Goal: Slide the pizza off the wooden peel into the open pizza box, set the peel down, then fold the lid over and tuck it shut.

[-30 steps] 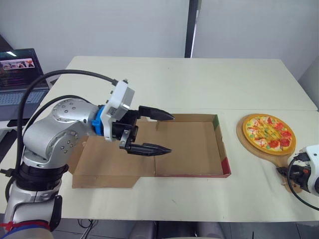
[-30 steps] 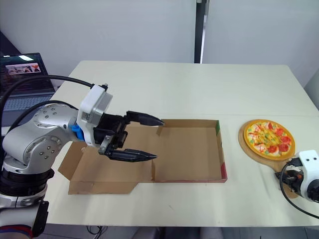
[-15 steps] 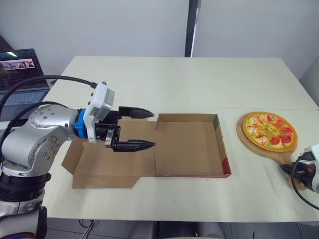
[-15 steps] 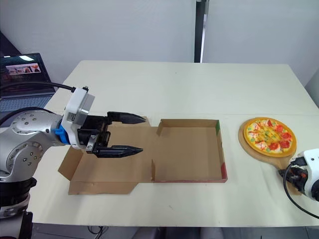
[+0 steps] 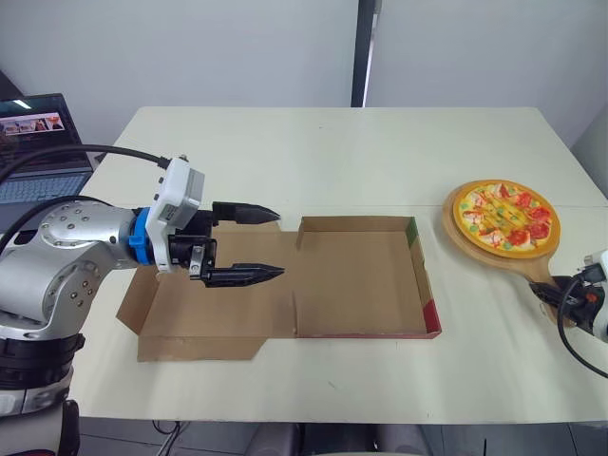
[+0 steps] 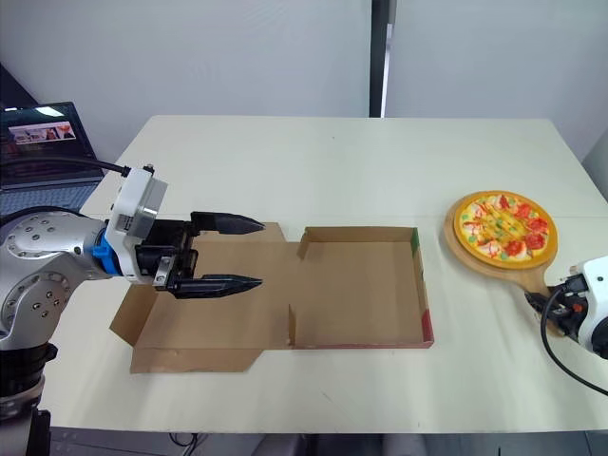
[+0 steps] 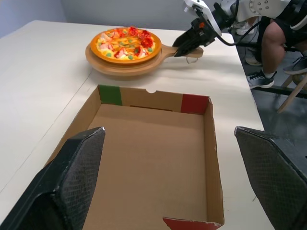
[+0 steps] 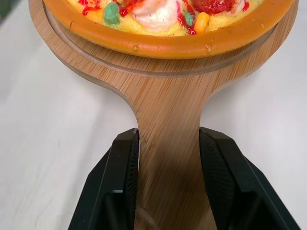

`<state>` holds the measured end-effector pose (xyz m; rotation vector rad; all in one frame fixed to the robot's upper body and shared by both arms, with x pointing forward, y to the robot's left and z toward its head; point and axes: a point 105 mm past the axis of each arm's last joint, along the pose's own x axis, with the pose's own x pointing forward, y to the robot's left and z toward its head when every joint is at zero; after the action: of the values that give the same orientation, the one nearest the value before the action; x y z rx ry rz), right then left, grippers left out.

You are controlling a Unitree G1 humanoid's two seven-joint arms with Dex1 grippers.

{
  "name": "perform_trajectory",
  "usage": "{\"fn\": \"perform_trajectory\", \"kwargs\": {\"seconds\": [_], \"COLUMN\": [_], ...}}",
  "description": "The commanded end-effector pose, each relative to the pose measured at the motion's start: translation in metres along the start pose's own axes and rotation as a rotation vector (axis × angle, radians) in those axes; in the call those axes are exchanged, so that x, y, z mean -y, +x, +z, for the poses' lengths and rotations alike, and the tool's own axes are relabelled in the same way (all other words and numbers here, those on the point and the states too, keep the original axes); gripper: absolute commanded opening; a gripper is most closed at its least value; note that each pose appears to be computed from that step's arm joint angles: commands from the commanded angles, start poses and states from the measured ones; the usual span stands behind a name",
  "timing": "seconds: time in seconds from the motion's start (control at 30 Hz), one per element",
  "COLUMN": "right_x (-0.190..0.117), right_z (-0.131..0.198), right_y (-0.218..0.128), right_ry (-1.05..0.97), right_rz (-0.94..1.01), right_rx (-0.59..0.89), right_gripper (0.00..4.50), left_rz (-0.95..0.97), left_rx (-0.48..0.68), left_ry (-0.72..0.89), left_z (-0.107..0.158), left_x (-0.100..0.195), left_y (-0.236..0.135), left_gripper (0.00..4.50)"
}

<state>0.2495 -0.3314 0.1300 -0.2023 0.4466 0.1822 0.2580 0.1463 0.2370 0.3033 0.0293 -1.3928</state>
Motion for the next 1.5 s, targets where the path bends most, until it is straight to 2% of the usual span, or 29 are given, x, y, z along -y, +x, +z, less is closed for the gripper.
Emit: {"fn": "perform_trajectory", "kwargs": {"seconds": [0.03, 0.37, 0.8, 1.17, 1.5], "right_x": [0.007, -0.005, -0.053, -0.086, -0.096], "right_z": [0.032, 0.066, 0.114, 0.133, 0.135], "right_y": [-0.011, -0.015, 0.005, 0.021, 0.027], "right_ry": [-0.062, -0.211, -0.482, -0.649, -0.821], "right_rz": [-0.025, 0.085, 0.409, 0.587, 0.606], "right_rx": [0.128, 0.154, 0.129, 0.163, 0.158], "right_gripper": [1.58, 1.58, 1.58, 1.58, 1.58], "left_rz": [0.022, 0.013, 0.051, 0.129, 0.114], "left_rx": [0.008, -0.016, -0.037, -0.149, -0.139], "left_ry": [0.05, 0.04, 0.023, -0.01, -0.011], "left_z": [0.013, 0.012, 0.014, 0.009, 0.009], "left_x": [-0.001, 0.005, 0.016, 0.028, 0.033], "left_y": [-0.01, -0.017, -0.025, -0.045, -0.043], "left_gripper": [4.5, 4.5, 4.5, 4.5, 4.5]}}
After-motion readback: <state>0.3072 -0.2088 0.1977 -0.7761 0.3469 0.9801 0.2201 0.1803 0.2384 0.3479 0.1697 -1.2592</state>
